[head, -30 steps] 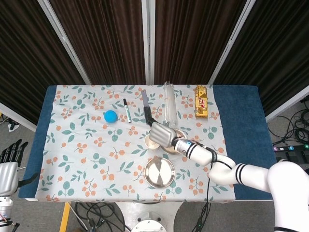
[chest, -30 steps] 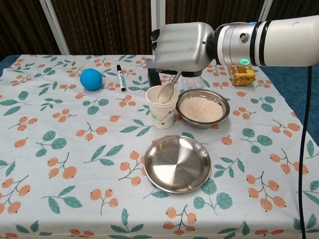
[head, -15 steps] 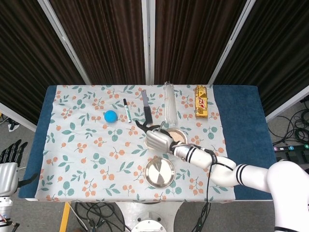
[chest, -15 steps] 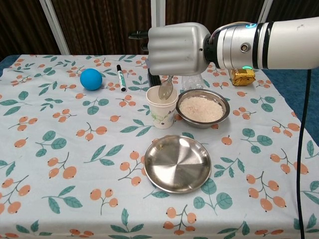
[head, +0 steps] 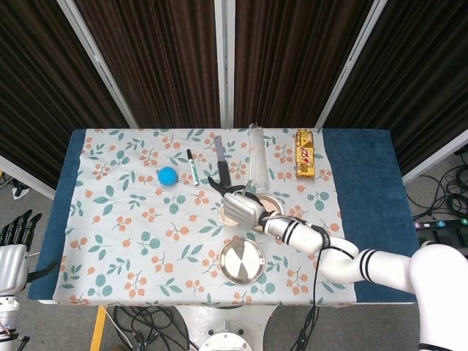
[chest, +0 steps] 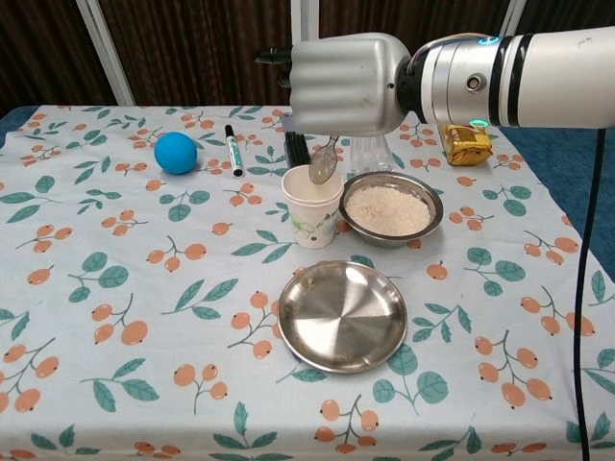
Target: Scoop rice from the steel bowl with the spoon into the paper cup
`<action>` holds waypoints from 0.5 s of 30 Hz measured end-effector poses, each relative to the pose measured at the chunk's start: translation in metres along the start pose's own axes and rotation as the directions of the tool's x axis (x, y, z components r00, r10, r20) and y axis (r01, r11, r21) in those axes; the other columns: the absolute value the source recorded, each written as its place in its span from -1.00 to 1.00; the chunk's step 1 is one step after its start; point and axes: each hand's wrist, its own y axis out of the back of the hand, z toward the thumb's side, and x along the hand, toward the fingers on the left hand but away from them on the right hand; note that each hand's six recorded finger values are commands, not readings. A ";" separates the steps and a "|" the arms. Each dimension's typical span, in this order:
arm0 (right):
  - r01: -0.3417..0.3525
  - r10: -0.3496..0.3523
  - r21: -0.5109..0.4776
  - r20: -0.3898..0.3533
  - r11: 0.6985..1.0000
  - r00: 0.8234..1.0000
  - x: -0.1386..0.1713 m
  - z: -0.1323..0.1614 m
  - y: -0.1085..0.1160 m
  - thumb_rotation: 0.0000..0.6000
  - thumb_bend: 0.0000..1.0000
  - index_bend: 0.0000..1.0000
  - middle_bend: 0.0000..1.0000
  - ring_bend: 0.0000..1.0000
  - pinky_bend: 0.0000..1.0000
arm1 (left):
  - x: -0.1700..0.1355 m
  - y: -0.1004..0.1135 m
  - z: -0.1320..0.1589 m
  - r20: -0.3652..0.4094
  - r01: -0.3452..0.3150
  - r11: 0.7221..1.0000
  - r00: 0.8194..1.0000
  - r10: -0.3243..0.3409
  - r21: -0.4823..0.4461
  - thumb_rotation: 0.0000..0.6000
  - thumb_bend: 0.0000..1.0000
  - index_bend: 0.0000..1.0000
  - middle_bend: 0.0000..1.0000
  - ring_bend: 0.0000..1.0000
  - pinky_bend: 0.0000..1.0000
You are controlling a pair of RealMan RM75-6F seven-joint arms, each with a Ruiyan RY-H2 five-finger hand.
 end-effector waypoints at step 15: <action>0.009 -0.003 -0.090 0.066 0.996 0.998 0.012 -0.001 -0.005 1.00 -0.25 0.26 0.17 -0.47 -1.00 | -0.001 0.003 0.001 0.002 -0.008 1.000 1.000 0.008 0.002 1.00 -0.89 -0.75 -0.74 -0.84 -0.76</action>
